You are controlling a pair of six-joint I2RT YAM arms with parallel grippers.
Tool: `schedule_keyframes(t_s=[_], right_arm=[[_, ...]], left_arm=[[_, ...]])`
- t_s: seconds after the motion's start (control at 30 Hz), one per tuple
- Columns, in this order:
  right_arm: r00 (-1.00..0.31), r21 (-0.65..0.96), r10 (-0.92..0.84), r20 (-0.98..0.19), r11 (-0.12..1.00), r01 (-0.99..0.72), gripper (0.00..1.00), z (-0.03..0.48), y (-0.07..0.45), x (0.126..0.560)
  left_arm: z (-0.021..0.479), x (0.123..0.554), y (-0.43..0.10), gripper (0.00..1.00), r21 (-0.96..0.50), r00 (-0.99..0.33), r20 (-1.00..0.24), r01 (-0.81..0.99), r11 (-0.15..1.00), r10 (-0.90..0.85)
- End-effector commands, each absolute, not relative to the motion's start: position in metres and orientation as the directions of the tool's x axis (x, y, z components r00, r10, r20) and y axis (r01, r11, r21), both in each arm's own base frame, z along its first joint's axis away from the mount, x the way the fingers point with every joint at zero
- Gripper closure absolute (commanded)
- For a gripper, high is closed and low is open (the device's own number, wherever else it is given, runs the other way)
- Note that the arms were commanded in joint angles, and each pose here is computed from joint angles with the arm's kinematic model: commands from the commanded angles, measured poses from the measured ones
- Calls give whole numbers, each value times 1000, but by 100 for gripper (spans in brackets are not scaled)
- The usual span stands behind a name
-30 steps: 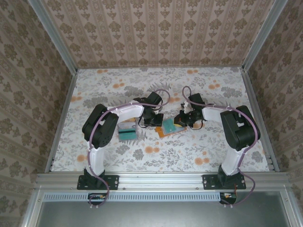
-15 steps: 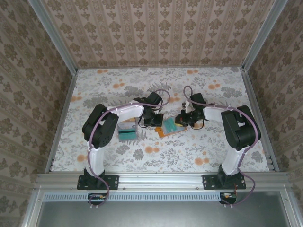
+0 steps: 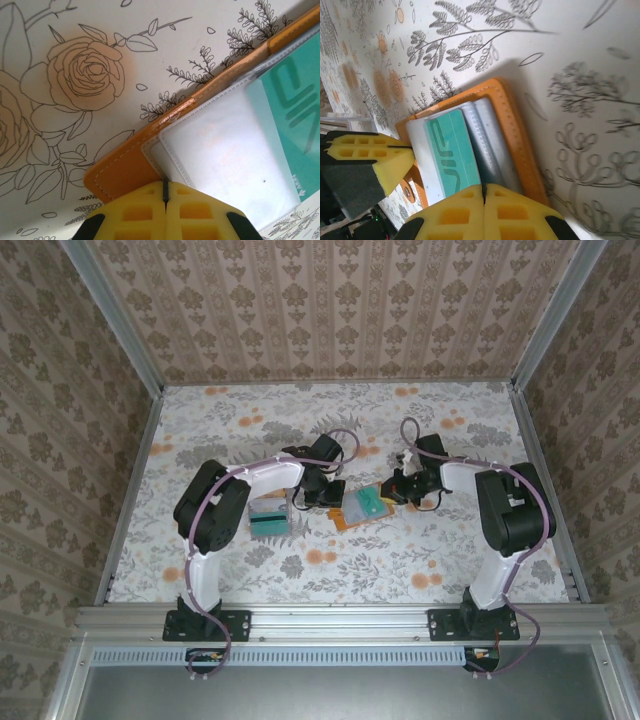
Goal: Take the credit cards out of the card holder
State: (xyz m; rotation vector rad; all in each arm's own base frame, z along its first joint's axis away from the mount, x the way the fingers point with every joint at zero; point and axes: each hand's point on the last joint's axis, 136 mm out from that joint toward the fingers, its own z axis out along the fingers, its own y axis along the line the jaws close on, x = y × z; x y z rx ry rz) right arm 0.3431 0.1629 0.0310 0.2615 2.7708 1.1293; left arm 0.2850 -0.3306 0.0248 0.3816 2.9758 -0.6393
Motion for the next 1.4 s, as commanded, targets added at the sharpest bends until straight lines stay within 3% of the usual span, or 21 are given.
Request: schedule_keyframes(t_s=[0.0, 0.33, 0.53, 0.77, 0.97, 1.13, 1.37], right_arm=[[-977, 719, 203, -70, 689, 91, 100, 44, 157, 335], [-967, 721, 227, -120, 689, 72, 100, 67, 149, 335], [-957, 728, 234, -171, 684, 37, 100, 90, 148, 337], [-947, 737, 241, -213, 676, 6, 100, 111, 149, 337], [-937, 723, 184, -296, 685, -94, 100, 132, 165, 338], [-915, 687, 85, -394, 688, -232, 100, 150, 194, 340], [-835, 580, -121, -537, 665, -470, 100, 170, 257, 342]], left_arm=[[12, 280, -323, 100, -353, -965, -86, 262, 898, 248], [28, 287, -328, 100, -365, -962, -116, 273, 890, 247], [62, 300, -336, 81, -400, -959, -180, 274, 875, 218], [110, 314, -339, 51, -442, -950, -267, 272, 855, 164], [149, 325, -312, 31, -448, -936, -348, 216, 867, 53], [186, 332, -269, 0, -444, -900, -431, 151, 883, -63], [217, 328, -194, 0, -459, -847, -479, 21, 888, -228]])
